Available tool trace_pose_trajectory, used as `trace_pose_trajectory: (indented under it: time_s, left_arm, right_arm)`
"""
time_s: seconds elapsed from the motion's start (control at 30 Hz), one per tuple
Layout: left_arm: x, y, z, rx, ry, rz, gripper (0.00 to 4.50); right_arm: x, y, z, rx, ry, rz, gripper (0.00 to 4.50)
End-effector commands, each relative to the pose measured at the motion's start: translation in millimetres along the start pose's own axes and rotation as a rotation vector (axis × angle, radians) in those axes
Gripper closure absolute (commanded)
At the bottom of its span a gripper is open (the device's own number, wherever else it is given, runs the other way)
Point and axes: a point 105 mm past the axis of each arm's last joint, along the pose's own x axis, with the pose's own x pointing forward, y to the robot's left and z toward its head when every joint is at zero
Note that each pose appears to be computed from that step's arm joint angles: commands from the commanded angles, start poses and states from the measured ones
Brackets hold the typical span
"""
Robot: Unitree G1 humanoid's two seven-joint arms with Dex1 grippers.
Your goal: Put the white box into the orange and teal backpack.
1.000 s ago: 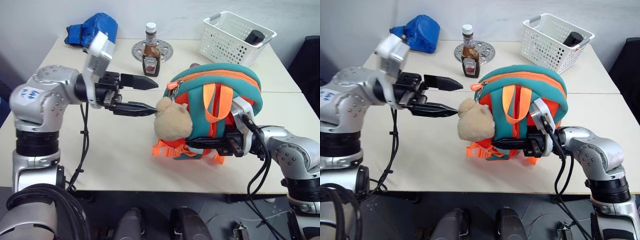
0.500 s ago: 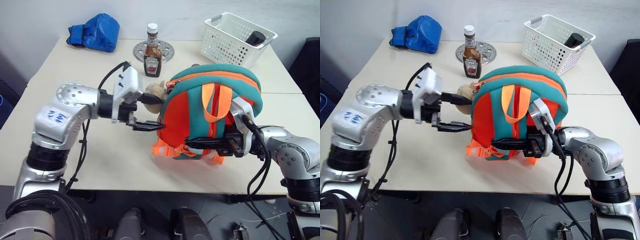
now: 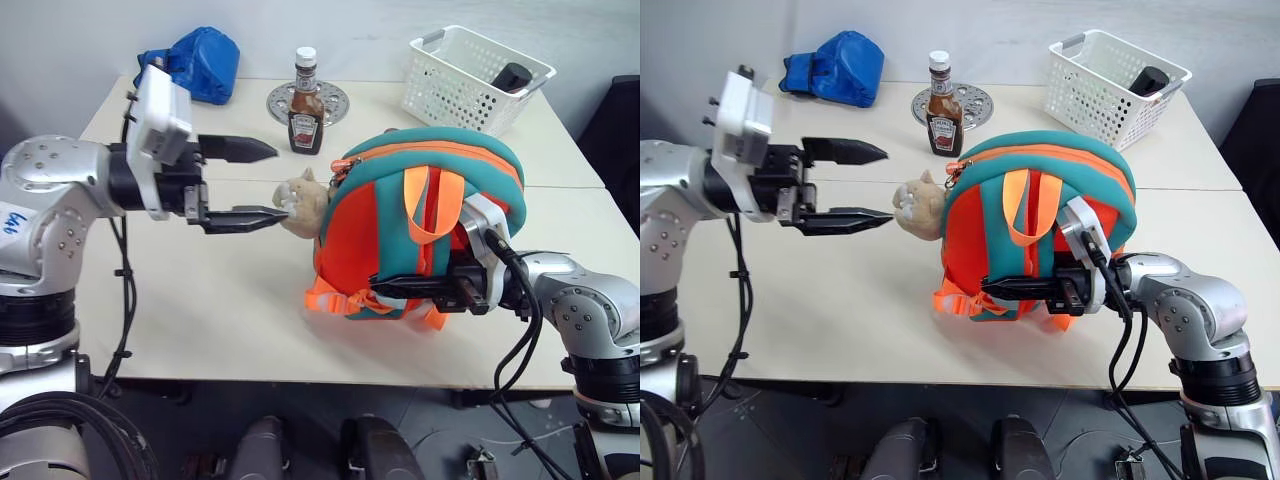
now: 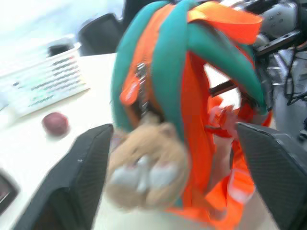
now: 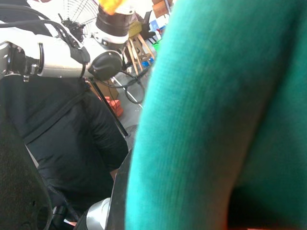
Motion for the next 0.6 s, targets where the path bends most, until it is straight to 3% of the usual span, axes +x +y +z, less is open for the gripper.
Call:
trace_pose_trajectory:
  time_s: [0.03, 0.3, 0.6]
  left_arm:
    - [11.5, 8.5, -4.5, 0.049, 0.034, 0.023, 0.01]
    - [39.2, 17.8, -37.1, 0.071, 0.101, 0.044, 0.01]
    - [60.4, 22.6, -34.2, 0.027, 0.02, 0.007, 0.01]
  right_arm:
    - [1.9, 5.6, 4.9, -0.018, -0.016, 0.023, 4.5]
    - [2.1, 6.1, 4.8, -0.015, -0.023, 0.018, 4.5]
    - [2.7, 5.8, 4.3, -0.007, -0.025, 0.021, 4.5]
